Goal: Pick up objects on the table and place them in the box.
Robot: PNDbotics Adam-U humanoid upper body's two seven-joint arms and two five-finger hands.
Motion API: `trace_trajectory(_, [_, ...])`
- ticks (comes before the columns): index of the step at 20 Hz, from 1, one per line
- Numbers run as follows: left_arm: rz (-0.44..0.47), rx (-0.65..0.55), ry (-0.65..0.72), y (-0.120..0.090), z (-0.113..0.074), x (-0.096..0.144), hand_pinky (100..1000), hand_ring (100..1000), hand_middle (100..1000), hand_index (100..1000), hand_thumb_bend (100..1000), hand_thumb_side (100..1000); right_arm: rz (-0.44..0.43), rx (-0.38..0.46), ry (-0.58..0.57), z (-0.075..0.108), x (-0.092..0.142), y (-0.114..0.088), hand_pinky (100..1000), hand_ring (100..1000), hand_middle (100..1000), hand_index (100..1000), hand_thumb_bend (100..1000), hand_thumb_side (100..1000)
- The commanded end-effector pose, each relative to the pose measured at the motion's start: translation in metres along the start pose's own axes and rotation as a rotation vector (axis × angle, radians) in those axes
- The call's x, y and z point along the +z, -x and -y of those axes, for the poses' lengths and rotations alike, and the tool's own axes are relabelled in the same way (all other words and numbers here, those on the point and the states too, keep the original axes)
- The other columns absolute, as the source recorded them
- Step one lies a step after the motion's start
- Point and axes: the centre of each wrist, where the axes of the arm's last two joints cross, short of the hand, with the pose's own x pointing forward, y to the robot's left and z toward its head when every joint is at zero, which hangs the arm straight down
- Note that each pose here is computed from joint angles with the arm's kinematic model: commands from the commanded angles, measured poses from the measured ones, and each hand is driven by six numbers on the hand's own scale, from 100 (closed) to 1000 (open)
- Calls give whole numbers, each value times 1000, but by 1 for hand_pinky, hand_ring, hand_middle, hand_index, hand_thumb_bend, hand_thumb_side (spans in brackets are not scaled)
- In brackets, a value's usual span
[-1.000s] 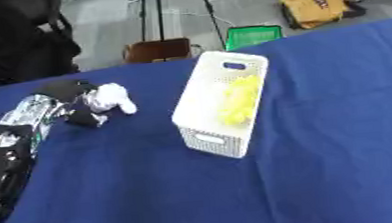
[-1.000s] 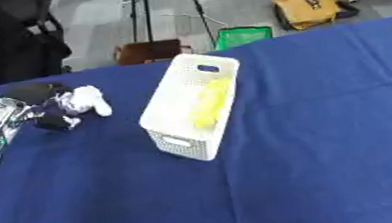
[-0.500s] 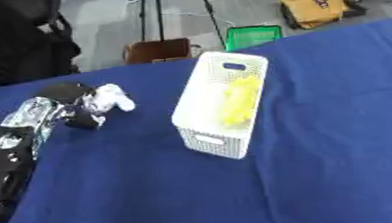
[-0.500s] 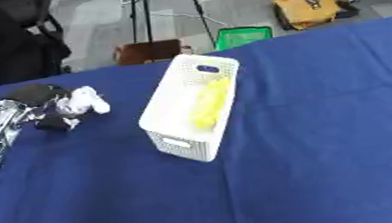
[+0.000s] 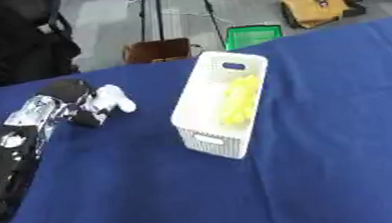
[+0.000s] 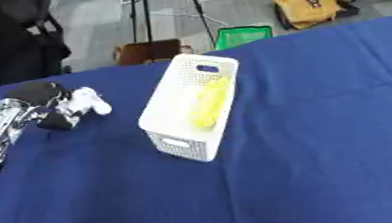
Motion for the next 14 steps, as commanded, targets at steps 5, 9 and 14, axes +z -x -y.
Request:
trace_trajectory(5, [-13,-26,-15,5,-5,0,639,696,707,782,259,666,51,-25,31,2,-11,-1,769,753,638,735,100,817])
trace_trajectory(9, [4,-15,28,4,-1,-1,694,766,792,902,397,734,52,-24,32,2,-12,-1,769,753,638,733,100,817])
trace_trajectory(14, [13,-6,62,2,-3,-1,692,759,780,884,399,722,54,-25,33,2,-12,-1,769,753,638,732,100,815])
